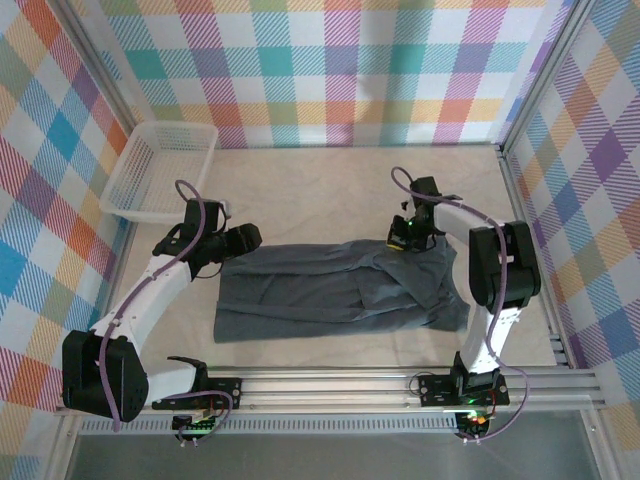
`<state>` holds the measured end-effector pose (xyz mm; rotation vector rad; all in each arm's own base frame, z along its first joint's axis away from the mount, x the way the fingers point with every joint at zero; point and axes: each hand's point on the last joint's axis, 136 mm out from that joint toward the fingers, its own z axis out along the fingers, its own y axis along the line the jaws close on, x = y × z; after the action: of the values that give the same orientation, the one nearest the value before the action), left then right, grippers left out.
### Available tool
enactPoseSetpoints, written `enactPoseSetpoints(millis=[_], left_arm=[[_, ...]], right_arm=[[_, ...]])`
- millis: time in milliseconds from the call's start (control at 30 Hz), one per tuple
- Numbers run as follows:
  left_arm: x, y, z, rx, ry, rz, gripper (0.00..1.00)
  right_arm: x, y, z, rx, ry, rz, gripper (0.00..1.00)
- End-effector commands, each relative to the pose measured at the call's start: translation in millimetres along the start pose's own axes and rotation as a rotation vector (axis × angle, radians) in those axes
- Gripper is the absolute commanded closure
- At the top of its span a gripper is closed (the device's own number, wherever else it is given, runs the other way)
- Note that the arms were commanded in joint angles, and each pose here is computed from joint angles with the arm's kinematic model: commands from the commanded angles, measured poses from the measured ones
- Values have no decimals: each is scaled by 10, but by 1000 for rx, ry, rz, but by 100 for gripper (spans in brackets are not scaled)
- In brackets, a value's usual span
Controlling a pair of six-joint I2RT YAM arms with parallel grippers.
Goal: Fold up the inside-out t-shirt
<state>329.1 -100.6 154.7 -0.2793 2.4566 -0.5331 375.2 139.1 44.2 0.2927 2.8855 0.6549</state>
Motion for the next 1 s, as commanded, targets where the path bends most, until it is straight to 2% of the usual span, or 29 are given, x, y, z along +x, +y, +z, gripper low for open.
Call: enactPoseSetpoints(millis=[0,100,233,267,333,400,467,533,567,633,733,767,867,967], left_arm=[[86,-29,3,8,23,8,29],[125,-29,-9,13,33,7,30],[217,-68,15,31,57,8,30],[255,-86,34,36,66,10,30],[351,-134,86,46,93,15,30],[497,-191,152,43,130,30,32],[621,-208,213,16,152,44,38],[734,-237,282,-16,171,75,42],[799,-270,318,-28,184,91,47],[893,-291,409,-50,206,106,61],[1013,-262,576,-104,261,126,96],[1045,-252,630,-117,284,131,100],[1158,-243,787,-131,358,152,100],[1191,-204,926,-159,389,168,100]], right_arm=[[199,108,-369,-38,-29,-11,100],[597,115,-522,-51,-26,-22,100],[1286,66,-357,-78,73,-2,98],[1467,73,-288,-91,114,0,94],[1639,53,-280,-79,163,-2,75],[1565,-28,-425,-28,99,-16,61],[1327,-91,-608,-15,-29,-17,52],[1051,-161,-744,-9,-125,6,48],[913,-197,-779,5,-156,5,48],[726,-262,-745,37,-164,-5,51],[546,-333,-567,58,-119,-10,69],[488,-349,-512,60,-108,-7,77],[360,-420,-385,94,-83,-17,99],[245,-493,-310,148,-69,-51,100]])
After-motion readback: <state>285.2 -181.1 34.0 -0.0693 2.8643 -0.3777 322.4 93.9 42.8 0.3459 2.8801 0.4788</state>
